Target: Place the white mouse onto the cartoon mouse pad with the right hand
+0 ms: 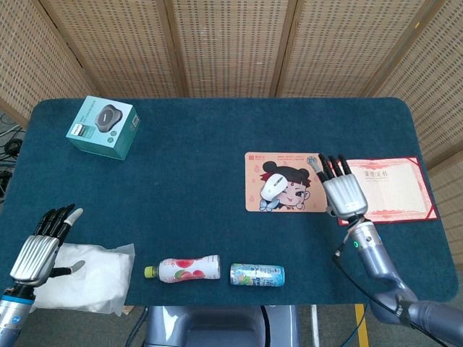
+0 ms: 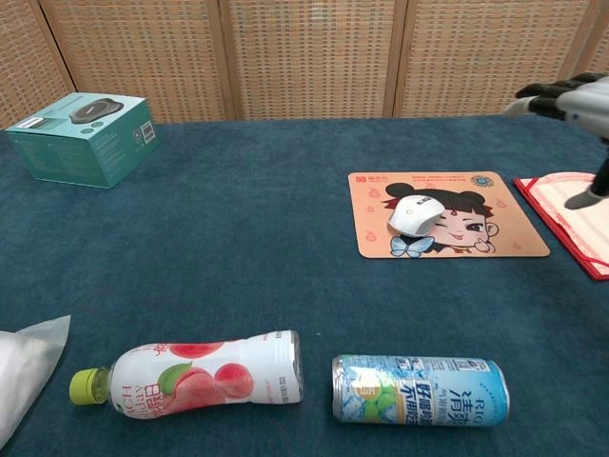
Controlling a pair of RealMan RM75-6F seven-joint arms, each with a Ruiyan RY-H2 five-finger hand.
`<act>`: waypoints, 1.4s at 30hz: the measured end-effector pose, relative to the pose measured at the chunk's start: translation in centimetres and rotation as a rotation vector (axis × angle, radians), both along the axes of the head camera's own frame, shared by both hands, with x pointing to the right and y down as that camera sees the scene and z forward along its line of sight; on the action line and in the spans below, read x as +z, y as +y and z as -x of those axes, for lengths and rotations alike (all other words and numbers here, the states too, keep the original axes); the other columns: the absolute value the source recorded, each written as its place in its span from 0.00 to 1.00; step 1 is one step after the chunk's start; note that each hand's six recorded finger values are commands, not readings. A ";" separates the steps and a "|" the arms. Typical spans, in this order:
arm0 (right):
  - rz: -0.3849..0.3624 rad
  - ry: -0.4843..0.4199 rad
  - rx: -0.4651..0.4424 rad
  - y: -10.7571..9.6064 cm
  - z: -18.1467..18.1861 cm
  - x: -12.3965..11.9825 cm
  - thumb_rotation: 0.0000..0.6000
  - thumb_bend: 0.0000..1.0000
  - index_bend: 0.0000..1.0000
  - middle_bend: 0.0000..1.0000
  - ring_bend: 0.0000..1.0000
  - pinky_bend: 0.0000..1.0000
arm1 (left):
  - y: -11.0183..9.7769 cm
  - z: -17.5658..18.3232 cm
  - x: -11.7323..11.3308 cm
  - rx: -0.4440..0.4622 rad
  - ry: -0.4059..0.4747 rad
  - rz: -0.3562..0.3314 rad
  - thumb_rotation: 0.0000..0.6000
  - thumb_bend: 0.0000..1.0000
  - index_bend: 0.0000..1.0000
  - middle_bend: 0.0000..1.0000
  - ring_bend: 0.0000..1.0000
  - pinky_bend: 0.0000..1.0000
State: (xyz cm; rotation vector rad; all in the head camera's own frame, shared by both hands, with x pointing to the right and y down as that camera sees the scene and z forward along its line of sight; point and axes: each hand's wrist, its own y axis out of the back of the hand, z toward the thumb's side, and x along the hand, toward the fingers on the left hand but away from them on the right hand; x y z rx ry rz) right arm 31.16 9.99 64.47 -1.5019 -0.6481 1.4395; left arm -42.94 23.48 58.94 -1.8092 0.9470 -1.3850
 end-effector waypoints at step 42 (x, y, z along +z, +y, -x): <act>-0.037 -0.169 0.374 12.9 -11.6 -4.4 1.00 0.00 0.00 0.00 0.00 0.00 | -0.3 0.3 0.4 -0.020 -0.043 -0.043 1.00 0.14 0.00 0.00 0.00 0.00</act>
